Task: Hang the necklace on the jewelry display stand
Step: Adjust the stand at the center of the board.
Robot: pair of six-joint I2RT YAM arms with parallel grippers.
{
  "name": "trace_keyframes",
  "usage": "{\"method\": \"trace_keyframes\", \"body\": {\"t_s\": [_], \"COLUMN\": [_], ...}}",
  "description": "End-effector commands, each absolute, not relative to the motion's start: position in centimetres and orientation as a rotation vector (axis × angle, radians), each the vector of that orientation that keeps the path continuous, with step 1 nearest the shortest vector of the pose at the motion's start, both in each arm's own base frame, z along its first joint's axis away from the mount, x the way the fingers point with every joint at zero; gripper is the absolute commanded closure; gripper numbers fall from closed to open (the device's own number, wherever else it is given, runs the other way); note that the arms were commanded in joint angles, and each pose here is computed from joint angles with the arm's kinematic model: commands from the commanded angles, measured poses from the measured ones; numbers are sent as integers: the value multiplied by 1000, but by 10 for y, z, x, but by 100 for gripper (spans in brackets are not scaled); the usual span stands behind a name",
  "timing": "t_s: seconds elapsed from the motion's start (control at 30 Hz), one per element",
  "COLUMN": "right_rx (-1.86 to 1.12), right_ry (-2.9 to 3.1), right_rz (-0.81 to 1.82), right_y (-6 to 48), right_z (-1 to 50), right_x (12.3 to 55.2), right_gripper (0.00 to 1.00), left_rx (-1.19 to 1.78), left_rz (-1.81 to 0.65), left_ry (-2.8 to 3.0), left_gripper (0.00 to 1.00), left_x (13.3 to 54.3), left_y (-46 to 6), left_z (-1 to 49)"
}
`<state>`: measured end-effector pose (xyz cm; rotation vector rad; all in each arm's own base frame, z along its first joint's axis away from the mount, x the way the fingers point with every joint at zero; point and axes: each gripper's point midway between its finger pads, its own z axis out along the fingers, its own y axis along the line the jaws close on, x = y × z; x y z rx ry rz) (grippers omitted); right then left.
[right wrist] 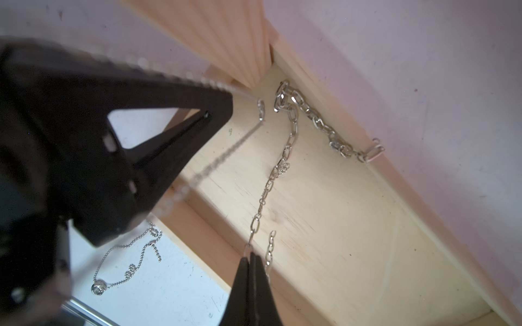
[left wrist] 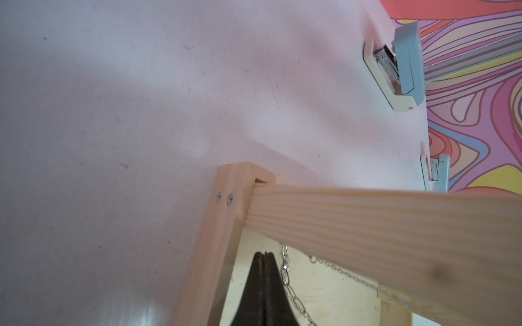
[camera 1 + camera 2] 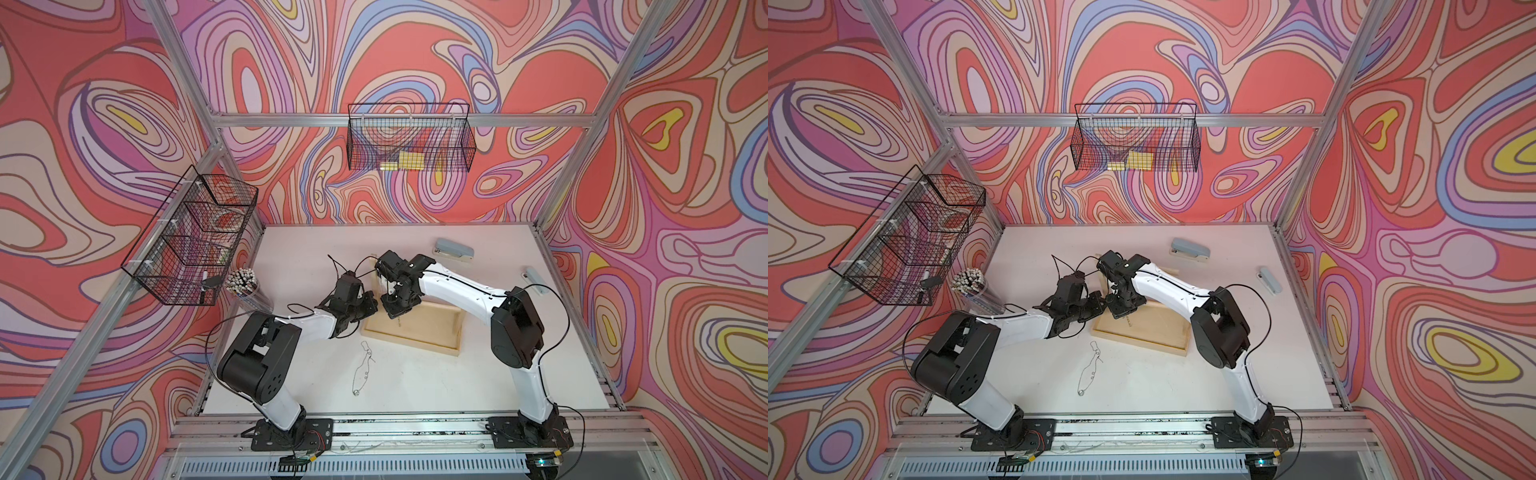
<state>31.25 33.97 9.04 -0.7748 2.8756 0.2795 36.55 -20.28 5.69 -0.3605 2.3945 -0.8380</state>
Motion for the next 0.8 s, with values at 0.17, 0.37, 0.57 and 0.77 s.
{"method": "trace_keyframes", "body": {"t_s": [0.17, 0.37, 0.57, 0.77], "right_rx": [-764, -680, -650, -659], "right_ry": [2999, 2989, 2984, 3015], "right_rz": [222, 150, 216, 221], "right_y": [323, 315, 328, 335], "right_z": [95, 114, 129, 136], "right_x": [280, 281, 280, 270], "right_gripper": [100, 100, 100, 100], "left_rx": [-450, -495, -469, -472], "left_rz": [-822, -797, -755, -764], "left_ry": [2325, 2317, 2312, 2306], "left_gripper": [100, 100, 100, 100], "left_x": [380, 382, 384, 385], "left_y": [-199, -194, -196, -199], "left_z": [49, 41, 41, 41]}}
